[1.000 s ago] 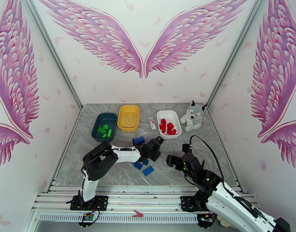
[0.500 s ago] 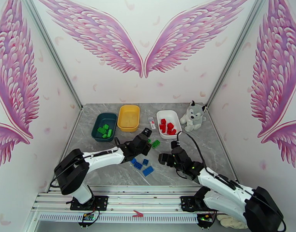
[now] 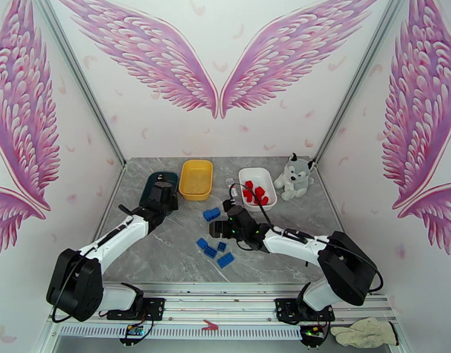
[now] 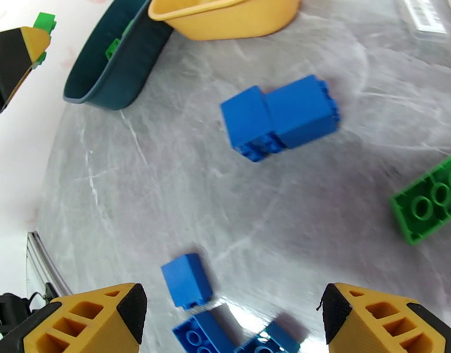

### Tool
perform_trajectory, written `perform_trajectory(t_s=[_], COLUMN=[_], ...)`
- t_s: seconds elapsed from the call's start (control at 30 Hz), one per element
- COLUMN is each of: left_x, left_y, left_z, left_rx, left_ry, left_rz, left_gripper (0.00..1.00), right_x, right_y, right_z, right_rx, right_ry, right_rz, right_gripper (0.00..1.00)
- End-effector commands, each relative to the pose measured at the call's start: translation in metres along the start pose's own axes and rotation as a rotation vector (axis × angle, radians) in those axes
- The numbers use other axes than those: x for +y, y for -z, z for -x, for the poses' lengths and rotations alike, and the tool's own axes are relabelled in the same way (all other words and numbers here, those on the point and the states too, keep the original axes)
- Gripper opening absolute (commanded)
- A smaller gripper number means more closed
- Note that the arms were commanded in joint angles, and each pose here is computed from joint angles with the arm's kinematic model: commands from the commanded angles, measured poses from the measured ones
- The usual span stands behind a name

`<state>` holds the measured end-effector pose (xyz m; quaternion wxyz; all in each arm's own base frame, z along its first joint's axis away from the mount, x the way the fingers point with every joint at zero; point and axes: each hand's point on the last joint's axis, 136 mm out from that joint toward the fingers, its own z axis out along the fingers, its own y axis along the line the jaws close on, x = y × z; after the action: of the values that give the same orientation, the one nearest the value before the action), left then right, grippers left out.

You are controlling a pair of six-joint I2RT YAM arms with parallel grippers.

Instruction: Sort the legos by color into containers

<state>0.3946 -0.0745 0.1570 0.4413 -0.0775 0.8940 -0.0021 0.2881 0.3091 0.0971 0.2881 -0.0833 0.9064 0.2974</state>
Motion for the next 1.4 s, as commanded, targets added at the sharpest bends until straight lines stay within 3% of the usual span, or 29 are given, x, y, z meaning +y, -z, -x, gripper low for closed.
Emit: perform_trajectory(t_s=[0.0, 0.1, 0.2, 0.33, 0.53, 0.9, 1.13, 1.37], left_x=[-0.001, 0.001, -0.004, -0.015, -0.078, -0.205, -0.240, -0.268], left_y=[-0.010, -0.016, -0.013, -0.001, 0.023, 0.032, 0.009, 0.005], left_z=[-0.001, -0.001, 0.001, 0.004, -0.004, -0.080, -0.127, -0.145], left_rx=[0.053, 0.058, 0.038, 0.011, -0.028, 0.015, 0.090, 0.108], left_ry=[-0.018, -0.012, 0.014, 0.027, -0.090, -0.333, -0.400, -0.397], left_rz=[-0.006, 0.010, -0.017, -0.065, -0.197, -0.462, -0.516, -0.615], left_gripper=[0.45, 0.63, 0.71, 0.72, 0.77, 0.82, 0.84, 0.84], right_x=[0.012, 0.007, 0.001, -0.011, -0.039, -0.092, -0.106, -0.119], right_y=[0.000, 0.006, 0.016, 0.029, 0.051, 0.099, 0.124, 0.136], right_z=[0.007, 0.007, 0.006, 0.002, -0.006, -0.023, -0.034, -0.048], right_rx=[-0.010, -0.022, -0.042, -0.057, -0.101, -0.166, -0.202, -0.209], right_ry=[0.025, 0.035, 0.045, 0.046, 0.022, -0.065, -0.095, -0.115], right_rz=[0.037, 0.015, -0.012, -0.050, -0.132, -0.266, -0.294, -0.324], right_gripper=[0.84, 0.85, 0.87, 0.87, 0.90, 0.93, 0.99, 0.99])
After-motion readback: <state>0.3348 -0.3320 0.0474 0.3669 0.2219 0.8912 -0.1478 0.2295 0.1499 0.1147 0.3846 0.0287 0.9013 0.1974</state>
